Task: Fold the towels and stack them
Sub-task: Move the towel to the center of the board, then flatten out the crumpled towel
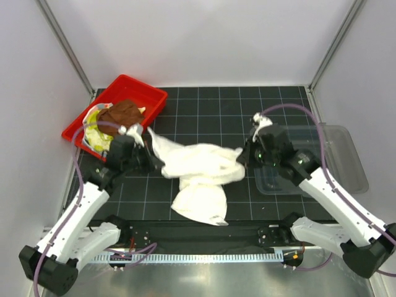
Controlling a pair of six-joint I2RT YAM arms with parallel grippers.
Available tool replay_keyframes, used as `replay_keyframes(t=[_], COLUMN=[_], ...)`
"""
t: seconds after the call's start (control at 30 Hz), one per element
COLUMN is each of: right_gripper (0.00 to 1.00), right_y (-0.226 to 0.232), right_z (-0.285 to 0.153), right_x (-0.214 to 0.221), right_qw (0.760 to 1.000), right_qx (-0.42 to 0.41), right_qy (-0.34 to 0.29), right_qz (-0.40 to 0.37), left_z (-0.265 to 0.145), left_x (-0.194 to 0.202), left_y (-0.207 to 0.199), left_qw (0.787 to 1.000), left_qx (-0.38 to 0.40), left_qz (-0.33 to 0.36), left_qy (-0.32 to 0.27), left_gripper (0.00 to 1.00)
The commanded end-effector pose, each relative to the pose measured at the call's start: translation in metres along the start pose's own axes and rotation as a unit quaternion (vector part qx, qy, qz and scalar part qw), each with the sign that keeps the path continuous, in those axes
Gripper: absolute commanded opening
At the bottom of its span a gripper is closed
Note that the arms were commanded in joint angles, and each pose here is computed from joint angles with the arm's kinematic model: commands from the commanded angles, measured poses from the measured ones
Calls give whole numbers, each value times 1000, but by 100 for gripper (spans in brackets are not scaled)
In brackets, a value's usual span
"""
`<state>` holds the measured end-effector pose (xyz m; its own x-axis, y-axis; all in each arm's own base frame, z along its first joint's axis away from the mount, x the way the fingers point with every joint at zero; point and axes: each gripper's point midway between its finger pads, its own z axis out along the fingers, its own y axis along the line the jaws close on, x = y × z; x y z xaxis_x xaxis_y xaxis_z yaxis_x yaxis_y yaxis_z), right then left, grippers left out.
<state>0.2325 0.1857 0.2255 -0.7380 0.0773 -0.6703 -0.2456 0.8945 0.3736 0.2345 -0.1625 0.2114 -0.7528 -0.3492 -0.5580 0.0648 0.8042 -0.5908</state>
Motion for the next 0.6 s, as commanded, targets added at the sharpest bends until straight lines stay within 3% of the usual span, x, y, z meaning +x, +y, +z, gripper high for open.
replay_keyframes(t=[0.0, 0.07, 0.1, 0.13, 0.17, 0.23, 0.37, 0.47, 0.57], right_gripper=[1, 4, 11, 25, 30, 43, 54, 58, 57], right_y=[-25, -38, -39, -36, -38, -39, -14, 15, 27], right_z=[14, 17, 16, 13, 12, 5, 5, 34, 81], right_x=[92, 123, 131, 136, 139, 133, 68, 14, -26], right_qw=[991, 985, 983, 982, 981, 982, 995, 998, 996], right_qx=[20, 36, 36, 26, 29, 38, 14, -10, 1], right_qy=[122, 154, 162, 169, 172, 164, 89, 58, 60], right_qz=[55, 73, 79, 84, 86, 84, 50, 10, -62], left_z=[13, 16, 16, 16, 16, 15, 14, 26, 39], left_x=[90, 105, 109, 113, 113, 111, 62, 31, 15], left_y=[60, 57, 54, 57, 58, 69, 63, 75, 91], left_qw=[990, 989, 988, 988, 987, 986, 988, 980, 971], left_qx=[-62, -40, -31, -36, -39, -79, -123, -181, -218], left_qz=[-83, -105, -109, -116, -119, -114, -85, -77, -94], left_qy=[96, 100, 100, 99, 98, 97, 36, -6, -12], left_gripper=[0, 5, 10, 16, 32, 47, 63, 72, 72])
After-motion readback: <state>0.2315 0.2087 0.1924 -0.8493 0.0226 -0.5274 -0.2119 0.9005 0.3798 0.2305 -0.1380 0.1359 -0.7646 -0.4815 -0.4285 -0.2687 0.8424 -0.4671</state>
